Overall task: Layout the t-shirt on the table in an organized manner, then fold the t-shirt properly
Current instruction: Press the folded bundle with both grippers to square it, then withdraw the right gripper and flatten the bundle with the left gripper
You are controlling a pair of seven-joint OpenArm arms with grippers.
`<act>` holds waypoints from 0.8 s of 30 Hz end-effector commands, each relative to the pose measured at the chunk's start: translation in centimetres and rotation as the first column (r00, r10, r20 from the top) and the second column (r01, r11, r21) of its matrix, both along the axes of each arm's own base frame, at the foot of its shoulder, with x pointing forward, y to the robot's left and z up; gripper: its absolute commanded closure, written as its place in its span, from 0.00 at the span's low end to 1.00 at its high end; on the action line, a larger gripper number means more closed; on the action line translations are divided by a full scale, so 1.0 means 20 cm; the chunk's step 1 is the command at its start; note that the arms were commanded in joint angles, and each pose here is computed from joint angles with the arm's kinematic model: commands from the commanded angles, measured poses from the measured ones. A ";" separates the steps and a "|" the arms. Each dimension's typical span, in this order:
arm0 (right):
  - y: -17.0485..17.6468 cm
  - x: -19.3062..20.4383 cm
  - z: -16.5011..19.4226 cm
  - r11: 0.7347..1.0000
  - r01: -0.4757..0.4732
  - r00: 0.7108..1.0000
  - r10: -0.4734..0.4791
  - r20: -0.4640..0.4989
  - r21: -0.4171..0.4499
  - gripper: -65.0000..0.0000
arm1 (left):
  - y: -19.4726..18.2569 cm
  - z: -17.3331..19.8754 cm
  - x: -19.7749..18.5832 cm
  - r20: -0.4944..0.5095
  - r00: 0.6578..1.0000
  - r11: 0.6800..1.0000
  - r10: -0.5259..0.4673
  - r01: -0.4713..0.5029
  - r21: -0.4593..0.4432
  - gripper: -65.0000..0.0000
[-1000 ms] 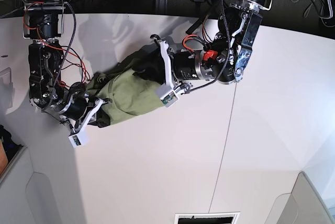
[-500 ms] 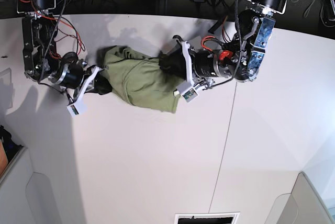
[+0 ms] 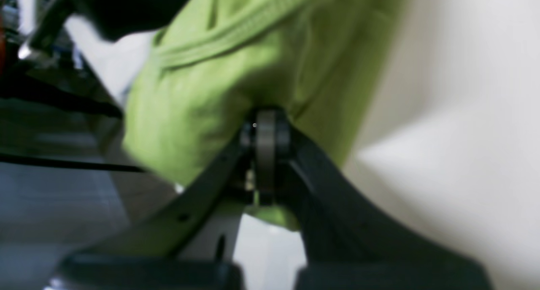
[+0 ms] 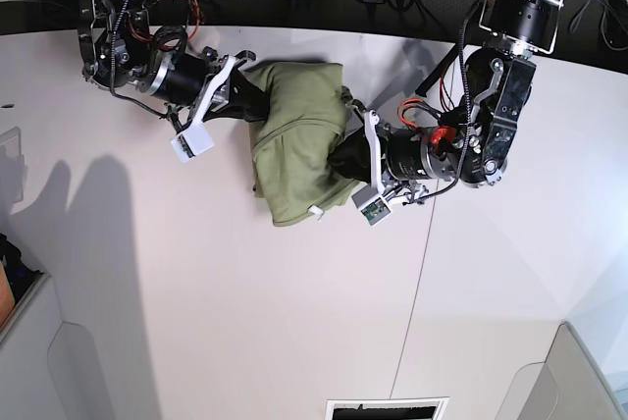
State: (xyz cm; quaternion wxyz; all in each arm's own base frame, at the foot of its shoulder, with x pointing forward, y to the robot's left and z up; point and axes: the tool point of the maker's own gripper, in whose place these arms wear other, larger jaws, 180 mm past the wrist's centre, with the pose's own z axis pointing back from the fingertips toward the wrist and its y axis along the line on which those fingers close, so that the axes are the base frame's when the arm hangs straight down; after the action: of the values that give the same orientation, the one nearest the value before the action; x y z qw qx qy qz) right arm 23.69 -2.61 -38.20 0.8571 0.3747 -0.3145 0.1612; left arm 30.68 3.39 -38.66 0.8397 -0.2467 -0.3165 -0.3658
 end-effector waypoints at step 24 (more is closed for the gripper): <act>-0.67 0.21 0.22 0.942 0.310 0.940 -0.284 0.188 -0.131 1.00 | -0.29 0.34 -0.10 0.109 0.993 0.965 -0.053 0.079 -0.251 0.77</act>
State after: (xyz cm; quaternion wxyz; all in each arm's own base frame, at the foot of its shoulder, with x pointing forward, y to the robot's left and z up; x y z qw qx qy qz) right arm 27.14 -15.87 -35.36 0.8830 0.2369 -0.3979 0.0768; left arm 28.07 -2.47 -32.98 0.7808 -0.3426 -0.3777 -0.3609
